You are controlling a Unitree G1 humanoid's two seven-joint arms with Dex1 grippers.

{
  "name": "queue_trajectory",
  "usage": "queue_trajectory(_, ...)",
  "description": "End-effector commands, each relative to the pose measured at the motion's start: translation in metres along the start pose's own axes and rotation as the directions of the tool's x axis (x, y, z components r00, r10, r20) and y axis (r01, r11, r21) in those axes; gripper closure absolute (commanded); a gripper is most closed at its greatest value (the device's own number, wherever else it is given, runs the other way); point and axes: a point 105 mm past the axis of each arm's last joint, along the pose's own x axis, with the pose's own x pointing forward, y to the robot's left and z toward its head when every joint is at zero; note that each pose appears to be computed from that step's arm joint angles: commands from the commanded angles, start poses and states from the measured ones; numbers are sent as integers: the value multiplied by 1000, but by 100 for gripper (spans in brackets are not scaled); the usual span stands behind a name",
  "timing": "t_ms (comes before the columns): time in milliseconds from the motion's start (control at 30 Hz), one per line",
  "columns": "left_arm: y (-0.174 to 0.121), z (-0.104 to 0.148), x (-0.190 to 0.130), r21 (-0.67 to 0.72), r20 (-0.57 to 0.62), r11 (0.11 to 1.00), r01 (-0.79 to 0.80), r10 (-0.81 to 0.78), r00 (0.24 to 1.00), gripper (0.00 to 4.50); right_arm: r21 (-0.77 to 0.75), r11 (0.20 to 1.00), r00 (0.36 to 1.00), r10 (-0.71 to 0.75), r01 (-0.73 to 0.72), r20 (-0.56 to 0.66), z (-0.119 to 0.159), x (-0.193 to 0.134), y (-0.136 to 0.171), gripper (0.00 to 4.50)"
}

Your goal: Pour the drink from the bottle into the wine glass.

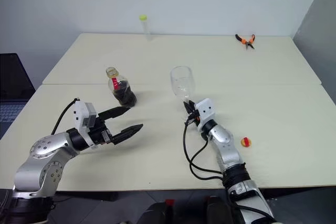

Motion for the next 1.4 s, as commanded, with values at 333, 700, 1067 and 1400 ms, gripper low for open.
queue_trajectory(333,8,41,1,95,57,995,37,-42,997,0,-5,999,999,45,-45,12,-1,2,-3,270)
queue_trajectory(700,2,63,10,137,93,988,68,-81,992,0,-22,998,998,51,-51,-24,-6,0,-2,2)
queue_trajectory(1067,0,76,14,156,105,986,60,-77,992,0,-4,997,995,83,-83,-59,-6,-15,-3,2)
queue_trajectory(1400,-6,79,19,168,93,983,70,-86,992,0,17,988,979,156,-155,-131,2,-38,4,2)
